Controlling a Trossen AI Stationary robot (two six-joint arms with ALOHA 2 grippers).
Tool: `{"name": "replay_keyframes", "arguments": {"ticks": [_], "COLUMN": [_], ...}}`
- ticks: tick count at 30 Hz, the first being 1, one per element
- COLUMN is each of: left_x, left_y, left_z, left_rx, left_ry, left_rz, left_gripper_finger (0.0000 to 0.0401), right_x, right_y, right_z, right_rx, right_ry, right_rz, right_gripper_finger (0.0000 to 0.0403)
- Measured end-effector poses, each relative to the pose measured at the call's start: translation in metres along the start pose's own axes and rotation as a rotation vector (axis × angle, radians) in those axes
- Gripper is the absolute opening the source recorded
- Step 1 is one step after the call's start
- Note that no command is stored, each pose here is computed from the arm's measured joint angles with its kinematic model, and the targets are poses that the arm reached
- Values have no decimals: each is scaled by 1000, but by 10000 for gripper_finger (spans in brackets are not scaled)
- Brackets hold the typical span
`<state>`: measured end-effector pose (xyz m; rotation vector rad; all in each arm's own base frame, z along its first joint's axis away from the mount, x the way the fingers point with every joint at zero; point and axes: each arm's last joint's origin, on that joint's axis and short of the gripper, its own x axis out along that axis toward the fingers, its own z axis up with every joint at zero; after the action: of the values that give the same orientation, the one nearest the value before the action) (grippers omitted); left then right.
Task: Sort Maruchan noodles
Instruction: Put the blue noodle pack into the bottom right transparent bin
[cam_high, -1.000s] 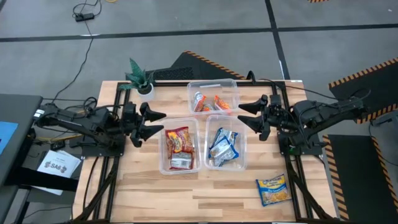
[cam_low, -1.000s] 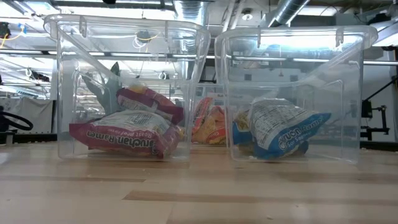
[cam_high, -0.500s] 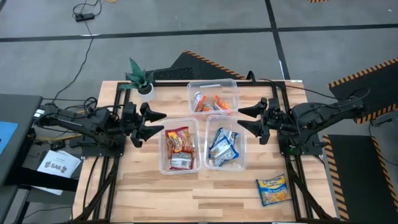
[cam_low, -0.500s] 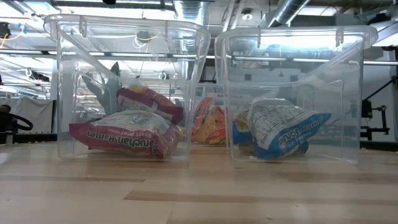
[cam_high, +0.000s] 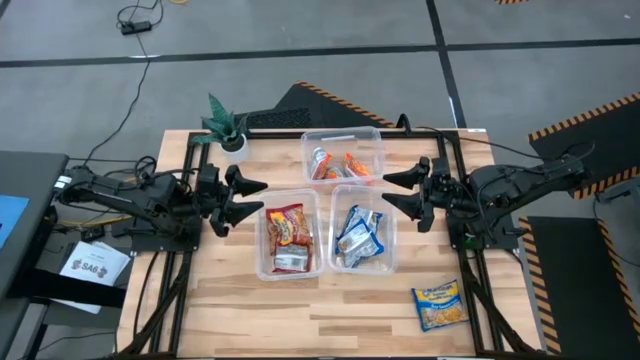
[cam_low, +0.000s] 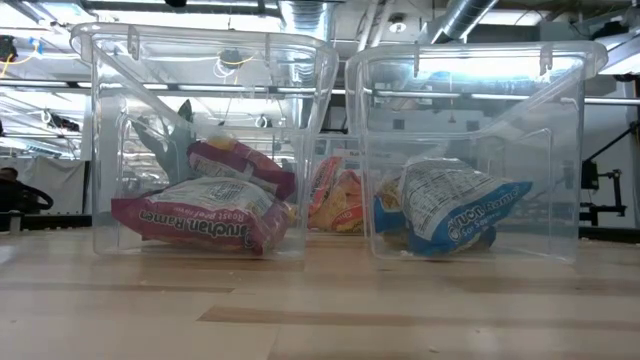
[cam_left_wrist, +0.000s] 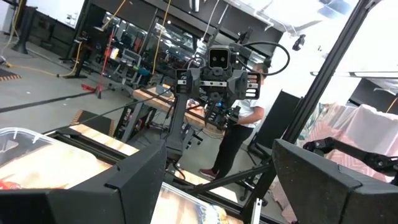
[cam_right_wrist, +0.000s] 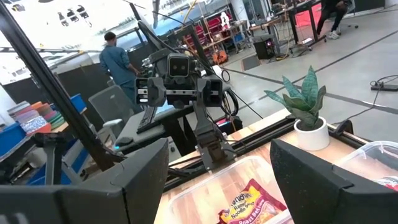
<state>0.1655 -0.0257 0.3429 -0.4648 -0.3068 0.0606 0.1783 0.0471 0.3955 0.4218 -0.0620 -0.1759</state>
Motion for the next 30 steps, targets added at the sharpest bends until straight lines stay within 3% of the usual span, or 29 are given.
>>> {"name": "replay_keyframes", "arguments": {"ticks": [5,9,14,20,24,30], "left_x": [0,0,0,0,0,0], "left_y": [0,0,0,0,0,1], "left_z": [0,0,0,0,0,0], "left_rx": [-17,-17,-18,-19,-19,-19], "left_ry": [0,0,0,1,1,-6], "left_rz": [0,0,0,0,0,17], "left_gripper_finger": [281,281,281,281,281,281], "right_x": [0,-1,-13,-34,-49,-60], "right_y": [0,-1,-2,4,16,30], "right_z": [0,-3,-9,-55,-96,-158], "right_rx": [5,117,307,469,482,435], "right_ry": [0,49,414,879,1132,1352], "right_rz": [0,4,16,-162,-308,-508], "right_gripper_finger": [302,302,302,302,302,302]}}
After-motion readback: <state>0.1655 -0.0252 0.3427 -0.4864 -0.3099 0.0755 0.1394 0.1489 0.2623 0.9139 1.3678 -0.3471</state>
